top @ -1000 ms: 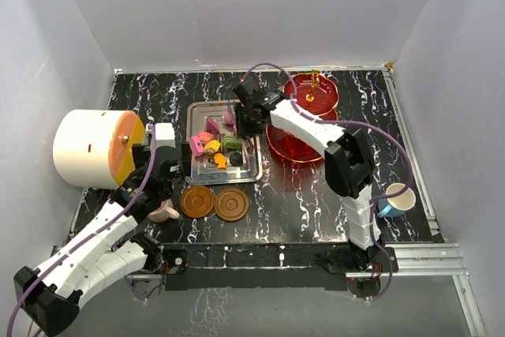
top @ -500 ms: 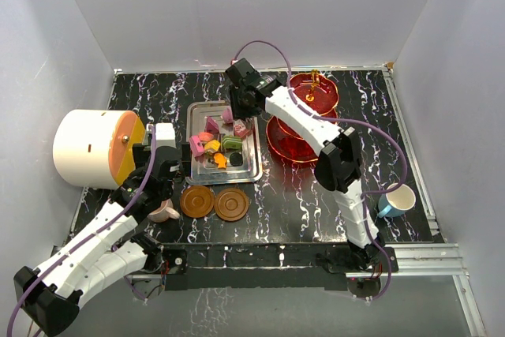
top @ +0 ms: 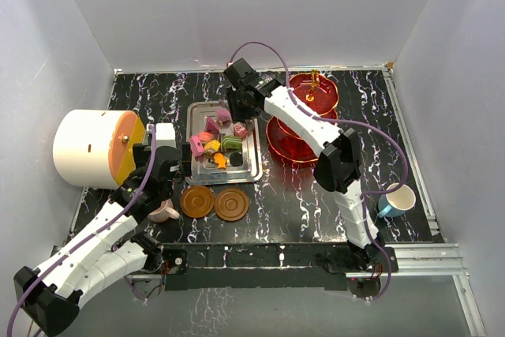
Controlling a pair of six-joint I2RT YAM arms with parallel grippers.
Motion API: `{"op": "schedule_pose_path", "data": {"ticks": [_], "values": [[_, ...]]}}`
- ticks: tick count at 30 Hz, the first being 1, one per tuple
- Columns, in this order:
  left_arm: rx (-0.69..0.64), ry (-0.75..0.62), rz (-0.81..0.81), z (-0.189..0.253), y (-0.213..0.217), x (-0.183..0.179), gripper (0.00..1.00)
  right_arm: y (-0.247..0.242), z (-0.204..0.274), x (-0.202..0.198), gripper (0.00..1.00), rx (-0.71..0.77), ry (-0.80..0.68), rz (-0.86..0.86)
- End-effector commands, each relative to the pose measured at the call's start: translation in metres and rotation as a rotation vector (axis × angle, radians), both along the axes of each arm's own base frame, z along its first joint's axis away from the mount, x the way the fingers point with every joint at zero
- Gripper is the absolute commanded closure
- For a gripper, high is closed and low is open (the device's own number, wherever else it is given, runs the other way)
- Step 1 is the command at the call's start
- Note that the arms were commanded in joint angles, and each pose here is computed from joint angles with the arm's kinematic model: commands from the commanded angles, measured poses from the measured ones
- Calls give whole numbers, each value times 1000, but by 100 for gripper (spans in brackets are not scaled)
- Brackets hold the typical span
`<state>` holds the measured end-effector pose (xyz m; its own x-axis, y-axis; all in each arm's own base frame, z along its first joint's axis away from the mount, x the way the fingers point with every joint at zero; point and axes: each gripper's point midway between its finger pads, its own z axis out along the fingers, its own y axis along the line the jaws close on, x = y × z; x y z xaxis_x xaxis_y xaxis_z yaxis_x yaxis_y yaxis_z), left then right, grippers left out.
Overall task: Serve the afternoon tea
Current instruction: Adjust the dessert on the tray.
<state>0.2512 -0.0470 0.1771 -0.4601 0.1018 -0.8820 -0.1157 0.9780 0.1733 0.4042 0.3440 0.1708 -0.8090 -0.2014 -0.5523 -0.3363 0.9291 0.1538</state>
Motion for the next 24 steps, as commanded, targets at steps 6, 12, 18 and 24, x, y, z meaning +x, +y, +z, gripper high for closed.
{"op": "schedule_pose_path", "data": {"ticks": [6, 12, 18, 24], "values": [[-6, -26, 17, 8, 3, 2, 1, 14, 24, -6, 60, 34, -63, 39], [-8, -27, 13, 8, 3, 2, 1, 14, 10, -11, 56, 22, -25, 37], [-9, -25, 9, 7, 1, 2, 1, 9, -2, -9, 56, -34, -24, 59], [-7, -23, 8, 7, 1, 2, 1, 14, -15, -8, 56, -46, 5, 81]]}}
